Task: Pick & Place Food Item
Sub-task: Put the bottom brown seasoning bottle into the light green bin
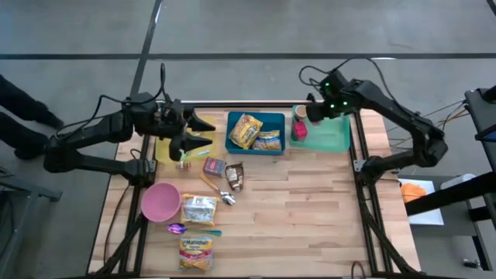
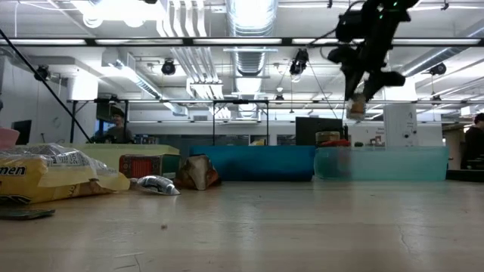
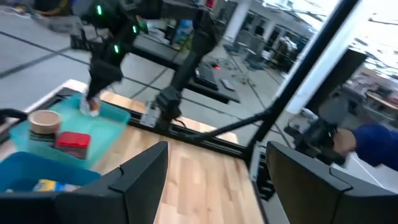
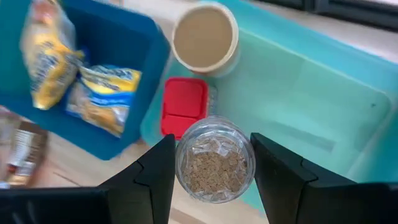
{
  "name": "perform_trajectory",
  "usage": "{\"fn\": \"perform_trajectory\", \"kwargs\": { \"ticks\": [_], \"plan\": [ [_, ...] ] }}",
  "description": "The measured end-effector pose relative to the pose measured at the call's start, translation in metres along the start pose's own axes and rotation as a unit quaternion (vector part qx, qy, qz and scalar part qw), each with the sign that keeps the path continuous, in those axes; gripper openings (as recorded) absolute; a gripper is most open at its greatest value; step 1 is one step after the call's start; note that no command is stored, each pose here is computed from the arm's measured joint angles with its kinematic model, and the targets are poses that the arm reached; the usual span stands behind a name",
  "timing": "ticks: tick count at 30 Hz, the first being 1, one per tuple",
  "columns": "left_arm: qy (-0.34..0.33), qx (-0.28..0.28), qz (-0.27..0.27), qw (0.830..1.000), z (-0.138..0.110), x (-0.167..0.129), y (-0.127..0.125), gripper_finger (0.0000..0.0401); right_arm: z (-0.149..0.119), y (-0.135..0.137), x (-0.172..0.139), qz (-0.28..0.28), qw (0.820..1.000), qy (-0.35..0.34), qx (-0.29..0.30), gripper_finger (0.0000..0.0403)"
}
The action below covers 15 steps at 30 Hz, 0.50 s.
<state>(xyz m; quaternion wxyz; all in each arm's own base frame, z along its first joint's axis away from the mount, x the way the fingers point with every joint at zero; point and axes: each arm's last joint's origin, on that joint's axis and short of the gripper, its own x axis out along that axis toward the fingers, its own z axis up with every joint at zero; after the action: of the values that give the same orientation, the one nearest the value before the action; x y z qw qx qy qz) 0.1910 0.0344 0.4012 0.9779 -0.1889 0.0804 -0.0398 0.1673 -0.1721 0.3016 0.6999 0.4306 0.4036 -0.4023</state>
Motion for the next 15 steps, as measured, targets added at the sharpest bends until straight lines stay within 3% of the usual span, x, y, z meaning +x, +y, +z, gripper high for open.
{"fn": "perform_trajectory", "kwargs": {
  "ticks": [6,15],
  "plan": [
    [-0.01,-0.027,0.024,0.999,0.001,-0.001,0.002,0.0277,0.002,-0.005,0.04,-0.047,0.999,0.024,-0.012,0.017],
    [-0.012,-0.045,0.036,0.998,0.0,-0.001,0.003,0.0277,-0.018,-0.019,0.085,-0.038,0.999,0.013,0.013,0.017]
  ]
}}
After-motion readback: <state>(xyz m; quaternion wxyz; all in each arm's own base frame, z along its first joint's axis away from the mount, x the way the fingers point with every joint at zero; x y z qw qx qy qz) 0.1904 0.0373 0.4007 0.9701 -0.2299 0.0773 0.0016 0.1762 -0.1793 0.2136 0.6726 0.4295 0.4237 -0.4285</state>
